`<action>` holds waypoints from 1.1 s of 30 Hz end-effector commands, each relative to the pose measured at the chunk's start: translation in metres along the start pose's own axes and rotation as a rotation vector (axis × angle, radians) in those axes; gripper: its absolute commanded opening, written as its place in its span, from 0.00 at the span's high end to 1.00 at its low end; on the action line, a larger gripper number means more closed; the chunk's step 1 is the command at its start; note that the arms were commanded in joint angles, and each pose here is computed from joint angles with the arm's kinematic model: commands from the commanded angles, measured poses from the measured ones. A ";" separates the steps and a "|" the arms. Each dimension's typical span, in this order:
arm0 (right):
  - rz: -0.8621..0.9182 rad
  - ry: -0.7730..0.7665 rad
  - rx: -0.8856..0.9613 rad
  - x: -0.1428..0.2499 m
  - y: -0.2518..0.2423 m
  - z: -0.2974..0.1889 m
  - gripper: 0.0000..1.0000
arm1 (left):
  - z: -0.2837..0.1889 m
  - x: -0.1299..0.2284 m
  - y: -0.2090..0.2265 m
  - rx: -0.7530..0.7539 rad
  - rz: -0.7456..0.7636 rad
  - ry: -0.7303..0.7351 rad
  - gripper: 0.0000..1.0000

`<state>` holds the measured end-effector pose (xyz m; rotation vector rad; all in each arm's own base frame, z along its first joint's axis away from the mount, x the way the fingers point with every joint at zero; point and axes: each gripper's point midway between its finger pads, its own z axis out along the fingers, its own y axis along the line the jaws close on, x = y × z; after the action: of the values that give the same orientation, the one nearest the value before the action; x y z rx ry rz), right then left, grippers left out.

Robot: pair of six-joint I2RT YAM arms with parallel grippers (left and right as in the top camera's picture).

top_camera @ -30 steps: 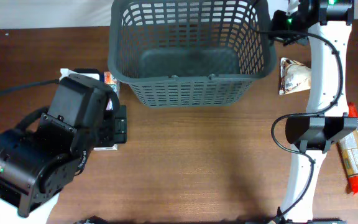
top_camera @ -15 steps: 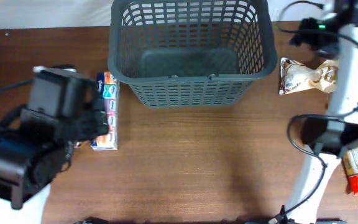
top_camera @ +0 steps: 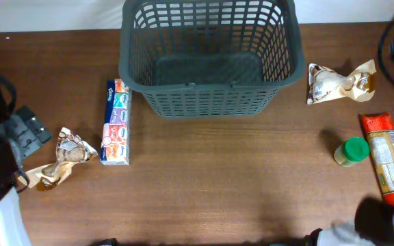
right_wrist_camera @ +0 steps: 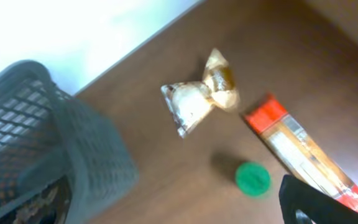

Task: Pack container
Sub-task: 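Lower the right gripper over the green-capped seasoning jar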

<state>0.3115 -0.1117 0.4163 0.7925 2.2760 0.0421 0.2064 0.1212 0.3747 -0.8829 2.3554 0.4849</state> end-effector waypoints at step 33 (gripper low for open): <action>0.559 0.500 0.474 0.177 -0.146 0.191 0.01 | -0.002 0.001 -0.001 0.027 -0.002 0.004 0.01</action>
<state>0.2596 -0.1660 0.1445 1.6931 2.5083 -0.0431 0.2073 0.1190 0.3731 -0.8861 2.3623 0.4541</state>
